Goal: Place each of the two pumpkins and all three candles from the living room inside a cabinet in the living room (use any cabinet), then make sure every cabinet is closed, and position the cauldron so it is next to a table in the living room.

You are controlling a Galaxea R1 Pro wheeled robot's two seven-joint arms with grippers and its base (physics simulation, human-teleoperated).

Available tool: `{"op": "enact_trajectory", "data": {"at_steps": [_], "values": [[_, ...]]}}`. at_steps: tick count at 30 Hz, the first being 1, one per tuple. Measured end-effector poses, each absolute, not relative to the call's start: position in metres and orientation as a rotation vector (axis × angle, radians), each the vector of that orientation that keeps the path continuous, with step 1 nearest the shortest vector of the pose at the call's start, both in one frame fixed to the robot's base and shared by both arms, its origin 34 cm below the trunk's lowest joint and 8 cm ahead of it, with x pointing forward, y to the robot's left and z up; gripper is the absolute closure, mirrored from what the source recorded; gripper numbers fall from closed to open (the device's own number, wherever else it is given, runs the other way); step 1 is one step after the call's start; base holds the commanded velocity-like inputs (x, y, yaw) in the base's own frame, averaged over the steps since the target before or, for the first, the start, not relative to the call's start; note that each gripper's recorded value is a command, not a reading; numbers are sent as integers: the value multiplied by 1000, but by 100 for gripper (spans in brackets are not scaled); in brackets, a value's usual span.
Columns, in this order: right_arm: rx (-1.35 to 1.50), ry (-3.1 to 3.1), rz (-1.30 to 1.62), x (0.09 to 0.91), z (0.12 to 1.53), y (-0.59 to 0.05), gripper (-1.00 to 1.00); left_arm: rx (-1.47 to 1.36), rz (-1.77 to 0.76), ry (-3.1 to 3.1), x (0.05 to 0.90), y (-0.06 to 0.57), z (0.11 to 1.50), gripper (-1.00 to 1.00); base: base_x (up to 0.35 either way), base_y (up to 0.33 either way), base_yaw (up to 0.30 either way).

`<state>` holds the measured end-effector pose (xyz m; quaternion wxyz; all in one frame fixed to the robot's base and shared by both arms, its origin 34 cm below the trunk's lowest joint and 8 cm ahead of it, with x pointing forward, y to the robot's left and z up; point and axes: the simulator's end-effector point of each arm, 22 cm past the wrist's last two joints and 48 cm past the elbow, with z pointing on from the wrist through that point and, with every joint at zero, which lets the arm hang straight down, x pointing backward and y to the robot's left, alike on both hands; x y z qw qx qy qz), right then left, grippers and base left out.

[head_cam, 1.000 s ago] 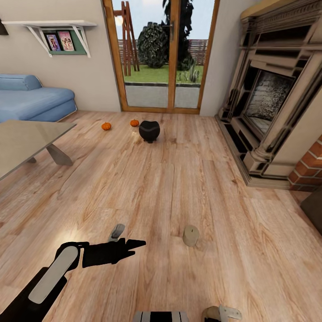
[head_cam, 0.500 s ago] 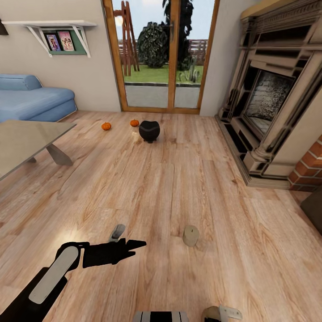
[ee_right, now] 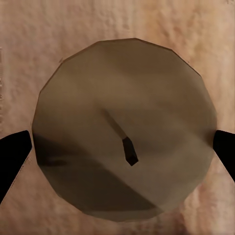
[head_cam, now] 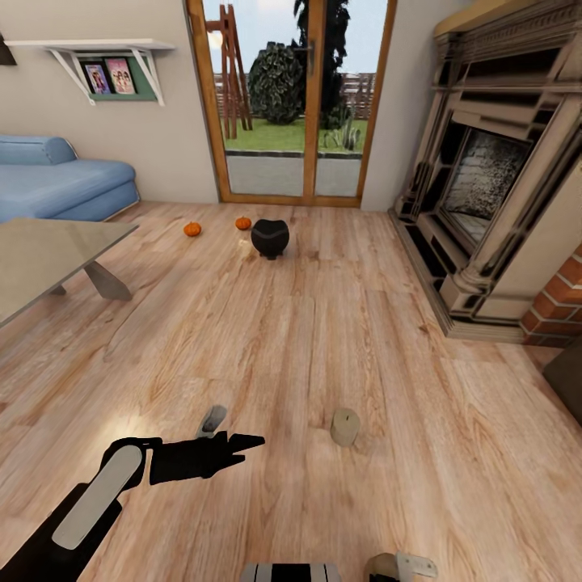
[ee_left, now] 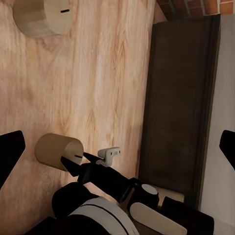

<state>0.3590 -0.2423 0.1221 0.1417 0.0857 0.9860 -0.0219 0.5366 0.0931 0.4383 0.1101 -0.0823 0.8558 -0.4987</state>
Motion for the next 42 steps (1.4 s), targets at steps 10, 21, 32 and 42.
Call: {"op": "enact_trajectory", "data": {"at_steps": [10,21,32,42], "values": [[246,2805,-57,375,135,-242,100,-209,-1455,2483,539,93,458,-100,0,0,0],[263,2762,-48,402,153,-243,100,-180,-1436,2455,540,94,476,-100,0,0,0],[400,2718,-95,491,207,-256,100,-155,-1377,2434,545,102,492,-100,0,0,0],[524,2723,10,527,254,-252,100,-108,-1301,2422,547,109,504,-100,0,0,0]]}}
